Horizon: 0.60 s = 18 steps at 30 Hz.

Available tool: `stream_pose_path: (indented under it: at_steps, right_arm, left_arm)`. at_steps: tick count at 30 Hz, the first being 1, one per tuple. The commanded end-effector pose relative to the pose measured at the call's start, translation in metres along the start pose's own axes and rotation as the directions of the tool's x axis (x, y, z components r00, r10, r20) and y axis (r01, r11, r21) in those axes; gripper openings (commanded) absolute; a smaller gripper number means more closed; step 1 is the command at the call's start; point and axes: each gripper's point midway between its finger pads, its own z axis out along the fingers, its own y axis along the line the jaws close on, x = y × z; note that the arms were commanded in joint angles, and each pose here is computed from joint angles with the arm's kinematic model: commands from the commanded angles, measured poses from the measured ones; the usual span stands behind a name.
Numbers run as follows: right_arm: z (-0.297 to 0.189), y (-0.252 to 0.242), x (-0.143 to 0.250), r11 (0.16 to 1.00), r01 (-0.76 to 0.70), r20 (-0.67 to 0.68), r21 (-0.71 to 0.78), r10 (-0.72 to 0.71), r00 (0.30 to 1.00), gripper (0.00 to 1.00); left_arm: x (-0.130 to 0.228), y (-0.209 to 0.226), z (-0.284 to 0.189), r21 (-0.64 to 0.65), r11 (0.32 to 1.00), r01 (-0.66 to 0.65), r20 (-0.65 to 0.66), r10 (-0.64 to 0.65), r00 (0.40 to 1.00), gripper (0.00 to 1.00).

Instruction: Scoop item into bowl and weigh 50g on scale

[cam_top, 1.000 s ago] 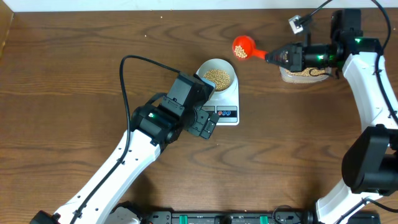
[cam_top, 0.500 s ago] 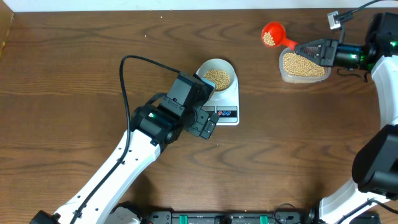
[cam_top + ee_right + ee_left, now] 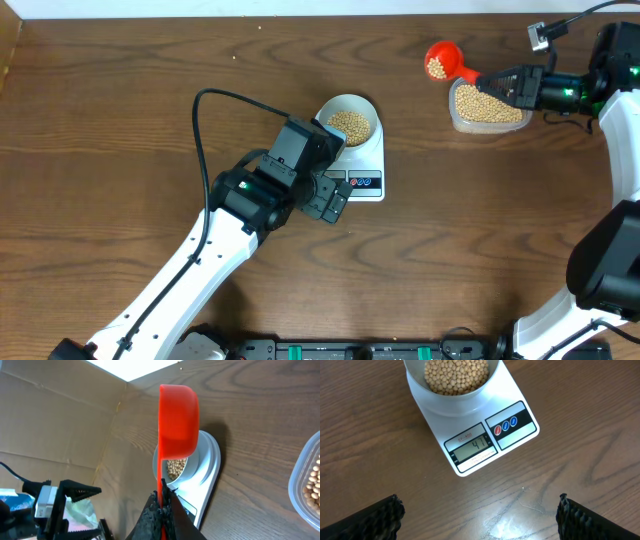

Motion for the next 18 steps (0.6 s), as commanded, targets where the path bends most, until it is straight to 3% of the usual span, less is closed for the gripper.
stream_pose_path:
  at_steps: [1, 8, 18]
  right_arm:
    - [-0.016, 0.008, -0.012, 0.999, -0.04, 0.043, 0.008, 0.04, 0.998, 0.01]
    - [-0.037, -0.012, -0.017, 0.981, -0.167, 0.096, 0.101, 0.158, 0.983, 0.01]
    - [-0.053, -0.011, -0.02, 0.954, -0.166, 0.142, 0.25, 0.134, 0.981, 0.01]
  left_arm:
    - [0.002, 0.001, 0.001, 0.006, 1.0, -0.009, -0.008, 0.009, 1.0, 0.99]
    - [0.002, 0.001, 0.001, 0.006, 1.0, -0.008, -0.008, 0.008, 1.0, 0.99]
    - [0.002, 0.001, 0.001, 0.006, 1.0, -0.009, -0.008, 0.009, 1.0, 0.99]
